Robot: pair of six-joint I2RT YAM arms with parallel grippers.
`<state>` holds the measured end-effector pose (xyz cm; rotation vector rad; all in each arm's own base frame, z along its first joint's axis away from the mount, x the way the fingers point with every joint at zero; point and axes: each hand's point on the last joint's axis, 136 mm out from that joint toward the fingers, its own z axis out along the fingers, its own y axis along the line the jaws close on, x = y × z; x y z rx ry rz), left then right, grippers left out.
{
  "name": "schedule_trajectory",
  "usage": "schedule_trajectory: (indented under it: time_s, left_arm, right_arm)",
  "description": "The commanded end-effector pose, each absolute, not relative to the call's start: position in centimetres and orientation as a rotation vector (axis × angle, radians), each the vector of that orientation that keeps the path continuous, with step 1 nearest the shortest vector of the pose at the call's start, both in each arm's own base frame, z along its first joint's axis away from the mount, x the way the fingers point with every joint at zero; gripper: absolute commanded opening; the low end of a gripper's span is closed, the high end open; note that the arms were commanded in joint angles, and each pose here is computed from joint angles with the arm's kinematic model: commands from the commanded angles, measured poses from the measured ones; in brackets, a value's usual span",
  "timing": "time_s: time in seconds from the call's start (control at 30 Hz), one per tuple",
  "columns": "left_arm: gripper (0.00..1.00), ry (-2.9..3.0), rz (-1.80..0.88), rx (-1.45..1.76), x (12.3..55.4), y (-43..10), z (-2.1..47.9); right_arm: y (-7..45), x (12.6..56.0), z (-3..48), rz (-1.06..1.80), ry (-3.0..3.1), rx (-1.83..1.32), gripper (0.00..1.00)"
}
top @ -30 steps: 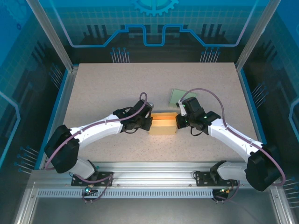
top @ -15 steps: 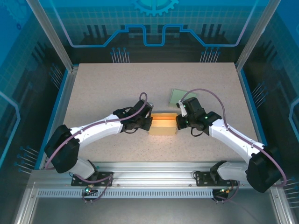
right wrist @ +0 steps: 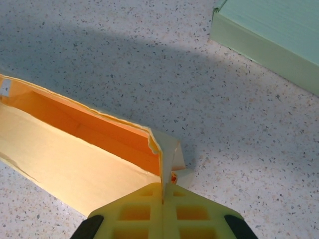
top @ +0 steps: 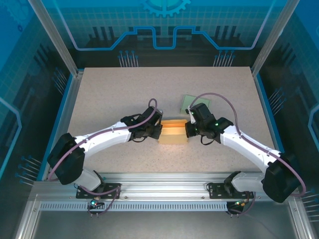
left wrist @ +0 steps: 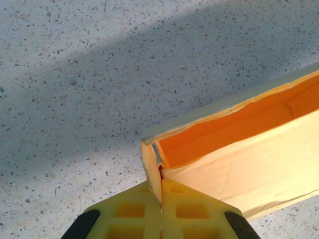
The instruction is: Fold the paper box
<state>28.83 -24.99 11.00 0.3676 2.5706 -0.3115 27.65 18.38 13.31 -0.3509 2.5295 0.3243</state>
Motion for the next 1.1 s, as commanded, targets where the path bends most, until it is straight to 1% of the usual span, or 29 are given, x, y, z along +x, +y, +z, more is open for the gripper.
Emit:
schedule_trajectory:
  time_s: [0.0,0.27,0.37,0.4,0.57,0.63,0.73,0.8,0.83,0.93,0.97,1.07]
  left_arm:
    - [0.07,2.699,-0.26,0.461,26.3,-24.6,7.9]
    - [0.06,2.696,-0.257,0.461,26.4,-24.6,8.0]
    - [0.06,2.696,-0.254,0.459,26.4,-24.5,8.0]
    - [0.06,2.697,-0.25,0.462,26.4,-24.5,8.0]
    - [0.06,2.702,-0.242,0.462,26.3,-24.3,7.9]
    - [0.06,2.703,-0.238,0.463,26.3,-24.3,7.9]
    - [0.06,2.705,-0.236,0.465,26.3,-24.3,7.8]
    - [0.06,2.705,-0.237,0.465,26.3,-24.3,7.9]
    - [0.06,2.705,-0.236,0.465,26.3,-24.3,7.9]
    - [0.06,2.705,-0.236,0.465,26.3,-24.3,7.9]
    - [0.06,2.705,-0.236,0.465,26.3,-24.2,7.9]
    - [0.05,2.704,-0.237,0.462,26.2,-24.2,7.9]
  right_arm:
    - [20.0,27.3,13.7,0.365,2.528,-0.373,0.0]
    - [20.1,26.8,12.1,0.357,2.56,-0.369,0.0]
    - [19.9,26.6,11.5,0.304,2.572,-0.385,0.0]
    - [19.8,26.7,11.5,0.289,2.571,-0.384,0.02]
    - [18.9,27.1,13.0,0.234,2.526,-0.38,0.23]
    - [18.6,27.3,13.9,0.216,2.504,-0.378,0.35]
    - [18.1,27.5,14.8,0.193,2.485,-0.374,0.49]
    - [17.8,27.5,15.4,0.186,2.474,-0.37,0.57]
    - [17.6,27.5,15.7,0.178,2.469,-0.366,0.59]
    - [17.3,27.5,16.5,0.186,2.461,-0.362,0.58]
    - [17.3,27.4,16.7,0.191,2.464,-0.362,0.56]
    - [17.5,27.0,17.1,0.224,2.481,-0.356,0.45]
